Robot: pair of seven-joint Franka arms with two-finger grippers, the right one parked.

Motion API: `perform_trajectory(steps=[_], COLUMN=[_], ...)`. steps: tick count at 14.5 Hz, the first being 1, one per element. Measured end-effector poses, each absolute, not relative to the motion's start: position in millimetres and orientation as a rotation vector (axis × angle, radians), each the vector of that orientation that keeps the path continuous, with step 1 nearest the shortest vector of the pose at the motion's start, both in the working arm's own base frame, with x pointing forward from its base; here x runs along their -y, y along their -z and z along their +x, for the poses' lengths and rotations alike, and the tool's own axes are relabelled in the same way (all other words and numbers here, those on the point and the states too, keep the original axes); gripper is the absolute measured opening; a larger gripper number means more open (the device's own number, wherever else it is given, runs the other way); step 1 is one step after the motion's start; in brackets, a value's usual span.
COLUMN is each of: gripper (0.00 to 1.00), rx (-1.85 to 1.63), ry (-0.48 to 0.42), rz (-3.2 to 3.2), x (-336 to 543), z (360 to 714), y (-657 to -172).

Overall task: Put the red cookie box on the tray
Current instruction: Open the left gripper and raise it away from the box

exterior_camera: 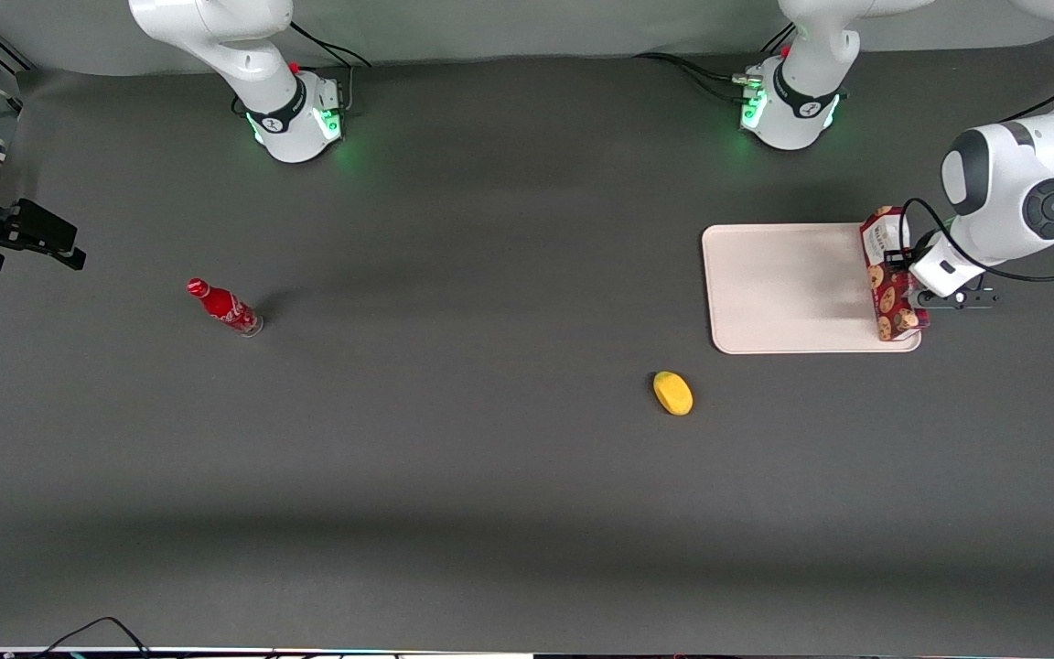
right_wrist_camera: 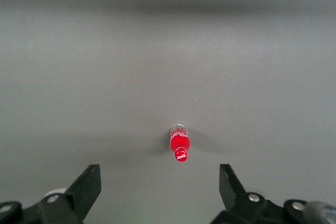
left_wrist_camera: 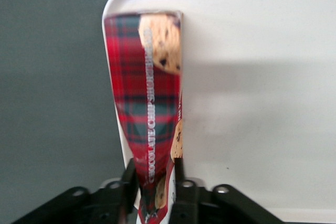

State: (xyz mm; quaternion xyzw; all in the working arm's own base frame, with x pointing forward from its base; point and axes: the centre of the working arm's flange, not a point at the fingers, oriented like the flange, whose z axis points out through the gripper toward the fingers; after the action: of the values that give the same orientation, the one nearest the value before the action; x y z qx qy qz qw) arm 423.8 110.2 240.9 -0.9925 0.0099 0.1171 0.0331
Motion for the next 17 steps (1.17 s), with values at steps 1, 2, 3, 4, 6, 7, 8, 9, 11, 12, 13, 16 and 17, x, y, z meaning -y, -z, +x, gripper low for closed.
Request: perform_trajectory(steps=[1, 2, 3, 4, 6, 7, 8, 9, 11, 12, 13, 16, 17], gripper=[0.46, 0.56, 0.68, 0.78, 0.96, 1.00, 1.00, 1.00, 1.00, 1.00, 1.00, 1.00, 1.00], rx=[-0.040, -0.050, -0.058, -0.070, -0.096, -0.104, -0.109, -0.109, -0.102, -0.092, -0.077, -0.047, -0.045], ry=[-0.351, -0.338, -0.328, -0.329, -0.345, -0.345, -0.339, -0.328, -0.273, -0.245, -0.224, -0.207, -0.206], rz=[-3.053, -3.052, -3.050, -3.046, -3.032, -3.023, -3.015, -3.007, -2.998, -3.002, -3.016, -3.050, -3.072], x=[-107.9, -105.9, -104.3, -101.8, -94.3, -90.9, -87.6, -84.9, -80.8, -78.6, -76.6, -72.2, -67.9], z=[426.9, 431.1, 436.8, 444.1, 466.6, 480.1, 493.7, 505.9, 525.1, 531.8, 536.3, 535.8, 533.8], y=[-242.9, -246.1, -251.3, -260.0, -294.7, -320.2, -350.9, -384.1, -447.4, -477.0, -505.8, -575.6, -592.8])
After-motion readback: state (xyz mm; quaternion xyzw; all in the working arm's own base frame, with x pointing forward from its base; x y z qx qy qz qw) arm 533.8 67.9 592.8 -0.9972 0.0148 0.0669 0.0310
